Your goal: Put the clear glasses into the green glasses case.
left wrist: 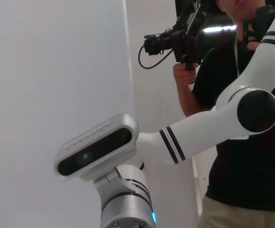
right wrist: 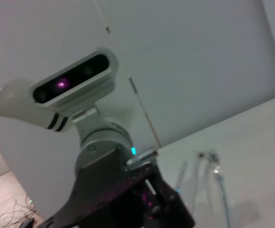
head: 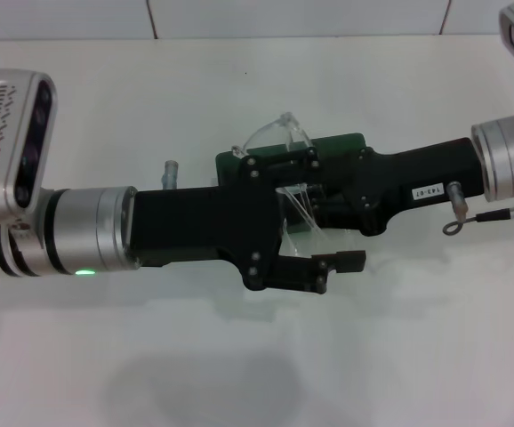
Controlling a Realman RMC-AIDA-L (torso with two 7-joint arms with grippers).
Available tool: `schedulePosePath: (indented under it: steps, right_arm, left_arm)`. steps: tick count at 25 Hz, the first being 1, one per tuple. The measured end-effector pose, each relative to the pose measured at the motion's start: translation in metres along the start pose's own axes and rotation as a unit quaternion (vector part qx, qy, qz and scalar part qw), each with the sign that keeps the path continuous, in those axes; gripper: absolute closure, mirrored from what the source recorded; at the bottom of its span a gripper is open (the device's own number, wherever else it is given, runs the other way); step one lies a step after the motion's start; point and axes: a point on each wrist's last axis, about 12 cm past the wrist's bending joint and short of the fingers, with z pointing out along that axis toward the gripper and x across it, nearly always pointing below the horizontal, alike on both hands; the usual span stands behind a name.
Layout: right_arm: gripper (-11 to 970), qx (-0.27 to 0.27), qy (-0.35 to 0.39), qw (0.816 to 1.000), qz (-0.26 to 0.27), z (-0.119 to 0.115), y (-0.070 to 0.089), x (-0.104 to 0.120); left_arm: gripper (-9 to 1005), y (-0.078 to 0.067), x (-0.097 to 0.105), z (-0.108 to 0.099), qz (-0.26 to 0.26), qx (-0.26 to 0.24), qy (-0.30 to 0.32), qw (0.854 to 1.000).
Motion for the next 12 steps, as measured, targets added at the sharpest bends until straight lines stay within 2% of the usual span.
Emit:
schedulePosePath:
  steps: [5,12]
  right_arm:
    - [835,-0.008,0.011,1.000,-0.001,-0.001,0.001,0.000]
    - [835,0.008,0.008,1.000,0.000,-0.010,-0.003,-0.001]
  left_arm:
    - [180,0.000,0.000,0.000,0.001,-0.002,0.002,1.000]
    - [180,0.000,0.000,0.000,0.001,-0.001,-0.001,1.000]
